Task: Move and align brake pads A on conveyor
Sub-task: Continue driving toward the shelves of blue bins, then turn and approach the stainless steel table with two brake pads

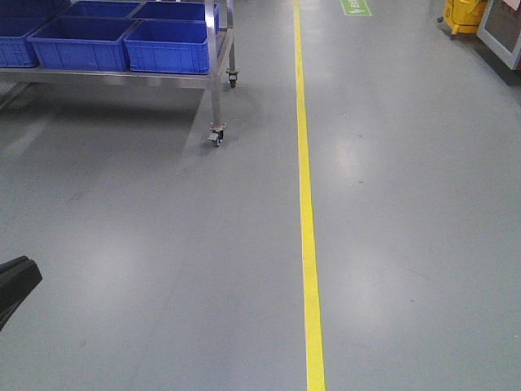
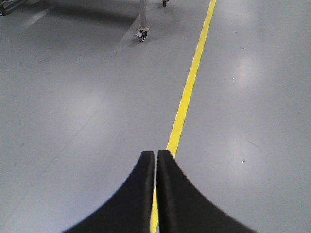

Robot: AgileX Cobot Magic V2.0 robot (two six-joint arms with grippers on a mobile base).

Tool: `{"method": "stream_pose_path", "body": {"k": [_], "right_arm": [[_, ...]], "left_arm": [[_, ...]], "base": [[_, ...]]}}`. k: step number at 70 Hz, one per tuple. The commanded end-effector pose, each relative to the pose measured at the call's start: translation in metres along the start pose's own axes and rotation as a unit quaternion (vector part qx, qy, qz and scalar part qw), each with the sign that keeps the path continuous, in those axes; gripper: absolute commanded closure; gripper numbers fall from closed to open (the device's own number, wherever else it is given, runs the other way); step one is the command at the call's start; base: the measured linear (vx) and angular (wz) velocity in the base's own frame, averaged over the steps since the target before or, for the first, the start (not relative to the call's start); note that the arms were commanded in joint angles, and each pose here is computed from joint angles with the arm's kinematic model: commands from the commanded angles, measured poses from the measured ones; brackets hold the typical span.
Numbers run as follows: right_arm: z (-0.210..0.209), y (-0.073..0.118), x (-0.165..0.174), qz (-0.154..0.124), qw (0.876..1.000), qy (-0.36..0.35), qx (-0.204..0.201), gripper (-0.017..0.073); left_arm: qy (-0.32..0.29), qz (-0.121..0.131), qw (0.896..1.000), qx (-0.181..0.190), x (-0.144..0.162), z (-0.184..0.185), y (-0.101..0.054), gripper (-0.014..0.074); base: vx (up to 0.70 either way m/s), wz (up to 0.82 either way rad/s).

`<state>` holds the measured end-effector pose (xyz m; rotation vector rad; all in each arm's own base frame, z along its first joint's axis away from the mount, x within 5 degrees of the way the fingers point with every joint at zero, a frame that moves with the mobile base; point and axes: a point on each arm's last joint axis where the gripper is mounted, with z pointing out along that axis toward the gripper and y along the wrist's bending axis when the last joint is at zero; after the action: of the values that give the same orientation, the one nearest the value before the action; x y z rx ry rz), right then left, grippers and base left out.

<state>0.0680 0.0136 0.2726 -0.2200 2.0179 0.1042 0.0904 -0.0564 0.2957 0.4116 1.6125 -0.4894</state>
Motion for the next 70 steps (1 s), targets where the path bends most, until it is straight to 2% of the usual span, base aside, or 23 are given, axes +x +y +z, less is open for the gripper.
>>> {"method": "stream_pose_path", "body": {"k": [1, 42, 70], "right_arm": [[-0.0034, -0.0012, -0.0132, -0.004, 0.999, -0.041, 0.007, 0.0563], [-0.0034, -0.0012, -0.0132, -0.004, 0.999, -0.041, 0.007, 0.0563], [-0.0034, -0.0012, -0.0132, -0.004, 0.999, -0.041, 0.007, 0.0563]], "left_arm": [[-0.02, -0.002, 1.0, -0.01, -0.0097, -0.0009, 0.0012, 0.06], [-0.02, -0.002, 1.0, -0.01, -0.0097, -0.0009, 0.0012, 0.06], [-0.02, -0.002, 1.0, -0.01, -0.0097, -0.0009, 0.0012, 0.06]], "base": [[0.17, 0.02], [0.06, 0.09], [0.04, 0.56]]}}
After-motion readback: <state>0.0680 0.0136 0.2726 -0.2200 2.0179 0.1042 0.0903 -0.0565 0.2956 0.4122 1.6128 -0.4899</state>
